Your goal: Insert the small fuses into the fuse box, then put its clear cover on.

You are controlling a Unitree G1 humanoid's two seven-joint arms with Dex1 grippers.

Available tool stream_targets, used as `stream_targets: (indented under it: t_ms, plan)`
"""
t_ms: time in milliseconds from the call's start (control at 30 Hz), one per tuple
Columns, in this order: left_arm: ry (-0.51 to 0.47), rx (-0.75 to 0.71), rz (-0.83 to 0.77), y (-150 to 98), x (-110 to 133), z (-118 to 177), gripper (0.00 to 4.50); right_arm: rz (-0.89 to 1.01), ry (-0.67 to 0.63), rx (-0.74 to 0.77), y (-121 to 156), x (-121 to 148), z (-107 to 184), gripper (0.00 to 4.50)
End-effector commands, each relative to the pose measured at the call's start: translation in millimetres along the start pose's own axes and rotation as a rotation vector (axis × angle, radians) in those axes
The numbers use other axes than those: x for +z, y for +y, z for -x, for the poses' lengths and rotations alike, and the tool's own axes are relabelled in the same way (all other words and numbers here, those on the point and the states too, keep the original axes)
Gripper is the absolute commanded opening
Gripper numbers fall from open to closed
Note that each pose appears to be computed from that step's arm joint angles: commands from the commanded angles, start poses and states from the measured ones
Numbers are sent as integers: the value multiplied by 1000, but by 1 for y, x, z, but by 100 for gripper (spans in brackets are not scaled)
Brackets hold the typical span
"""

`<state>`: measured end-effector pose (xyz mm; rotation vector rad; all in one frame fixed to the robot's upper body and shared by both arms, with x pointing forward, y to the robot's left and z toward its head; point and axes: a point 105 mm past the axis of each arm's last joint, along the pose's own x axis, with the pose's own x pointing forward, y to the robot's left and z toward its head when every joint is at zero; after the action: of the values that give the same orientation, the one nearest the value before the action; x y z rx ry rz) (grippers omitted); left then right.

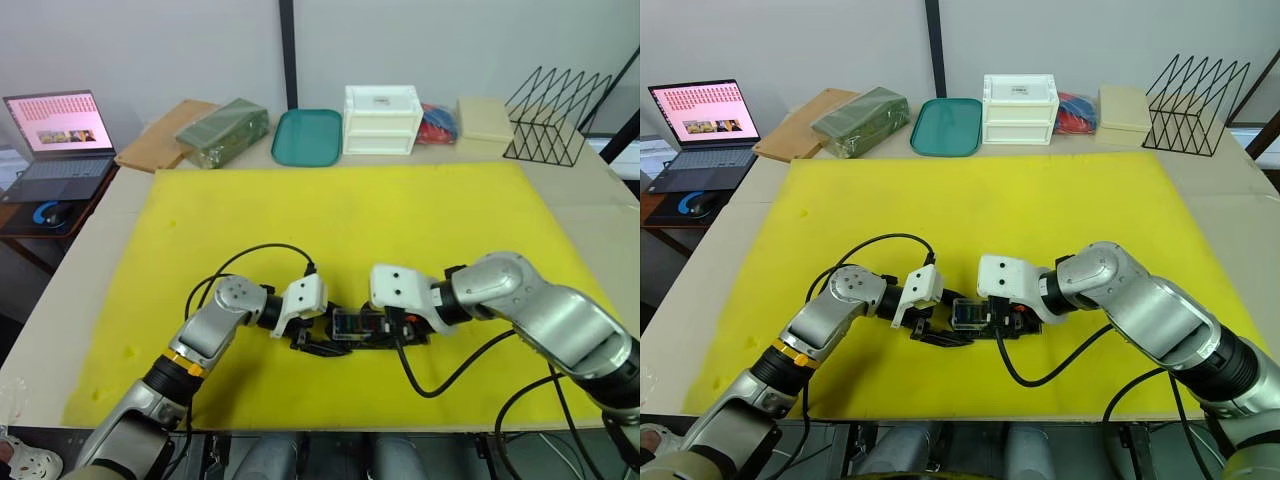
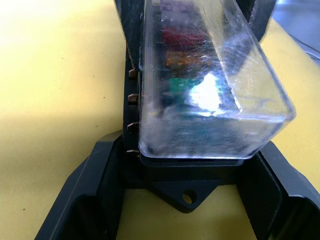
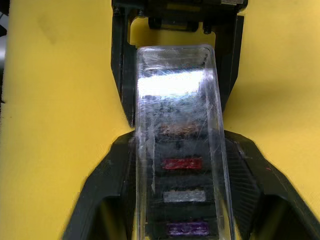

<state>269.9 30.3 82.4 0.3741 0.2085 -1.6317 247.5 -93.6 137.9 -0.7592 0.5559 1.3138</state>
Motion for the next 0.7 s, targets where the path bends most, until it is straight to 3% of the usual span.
stream_targets:
  t_ms: [33,433,700]
  plan:
    - [13,-40,19,-11,-6,-9,273,15,-20,-11,-3,7,5,310]
    - [11,-41,25,-13,-6,-11,273,11,-47,-44,-15,16,16,310]
    - [10,-37,23,-12,-6,-12,273,10,-50,-2,-6,17,15,310]
